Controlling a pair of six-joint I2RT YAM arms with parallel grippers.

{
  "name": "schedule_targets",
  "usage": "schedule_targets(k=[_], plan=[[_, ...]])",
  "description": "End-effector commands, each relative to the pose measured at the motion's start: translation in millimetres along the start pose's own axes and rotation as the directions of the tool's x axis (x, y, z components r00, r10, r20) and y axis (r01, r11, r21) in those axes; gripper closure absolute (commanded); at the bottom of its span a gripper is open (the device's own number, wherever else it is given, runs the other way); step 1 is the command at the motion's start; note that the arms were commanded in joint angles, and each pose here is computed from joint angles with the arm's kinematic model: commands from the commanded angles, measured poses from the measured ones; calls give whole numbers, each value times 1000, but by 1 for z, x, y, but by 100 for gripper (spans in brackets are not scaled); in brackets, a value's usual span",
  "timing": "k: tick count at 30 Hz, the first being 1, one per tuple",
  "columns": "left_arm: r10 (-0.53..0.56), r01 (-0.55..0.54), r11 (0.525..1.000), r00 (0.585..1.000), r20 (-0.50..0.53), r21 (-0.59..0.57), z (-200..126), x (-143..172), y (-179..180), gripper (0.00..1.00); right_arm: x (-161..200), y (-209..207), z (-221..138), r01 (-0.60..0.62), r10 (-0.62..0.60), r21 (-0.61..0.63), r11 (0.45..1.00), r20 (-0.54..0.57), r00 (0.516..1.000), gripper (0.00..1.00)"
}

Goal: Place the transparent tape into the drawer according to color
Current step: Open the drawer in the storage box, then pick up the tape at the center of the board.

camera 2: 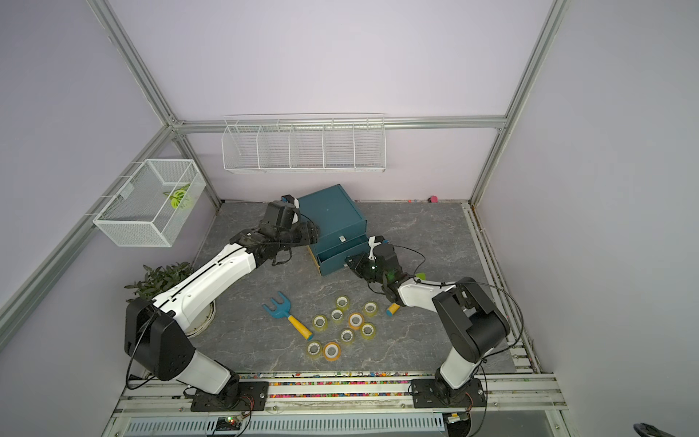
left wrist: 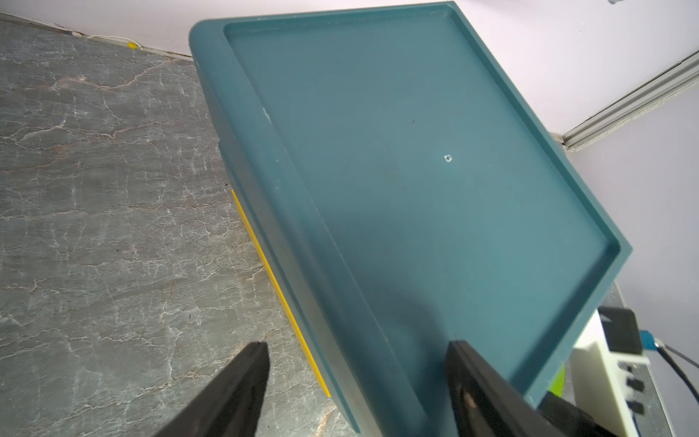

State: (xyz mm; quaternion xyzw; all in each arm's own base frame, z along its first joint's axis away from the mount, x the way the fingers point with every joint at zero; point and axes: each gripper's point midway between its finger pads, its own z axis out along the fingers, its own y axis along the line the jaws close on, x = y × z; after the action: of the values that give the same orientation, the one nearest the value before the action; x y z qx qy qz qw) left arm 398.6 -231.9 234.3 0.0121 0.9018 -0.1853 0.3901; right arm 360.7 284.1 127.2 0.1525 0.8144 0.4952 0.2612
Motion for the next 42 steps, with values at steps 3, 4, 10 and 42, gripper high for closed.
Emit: schedule_targets(k=[3, 4, 10, 42], plan=[[17, -20, 999, 997, -72, -42, 9, 17, 13, 22, 11, -10, -23, 10, -11, 26, 1000, 16, 1000, 100], [18, -21, 999, 997, -72, -42, 9, 16, 13, 22, 15, -12, -26, 13, -14, 28, 1000, 14, 1000, 100], [18, -21, 999, 997, -74, -42, 9, 17, 13, 22, 31, -19, -47, 36, -36, 53, 998, 1, 999, 100], [-15, 13, 989, 1000, 13, 145, -73, -2, -16, 0, 51, -35, -131, 190, -173, 315, 930, -82, 982, 39]])
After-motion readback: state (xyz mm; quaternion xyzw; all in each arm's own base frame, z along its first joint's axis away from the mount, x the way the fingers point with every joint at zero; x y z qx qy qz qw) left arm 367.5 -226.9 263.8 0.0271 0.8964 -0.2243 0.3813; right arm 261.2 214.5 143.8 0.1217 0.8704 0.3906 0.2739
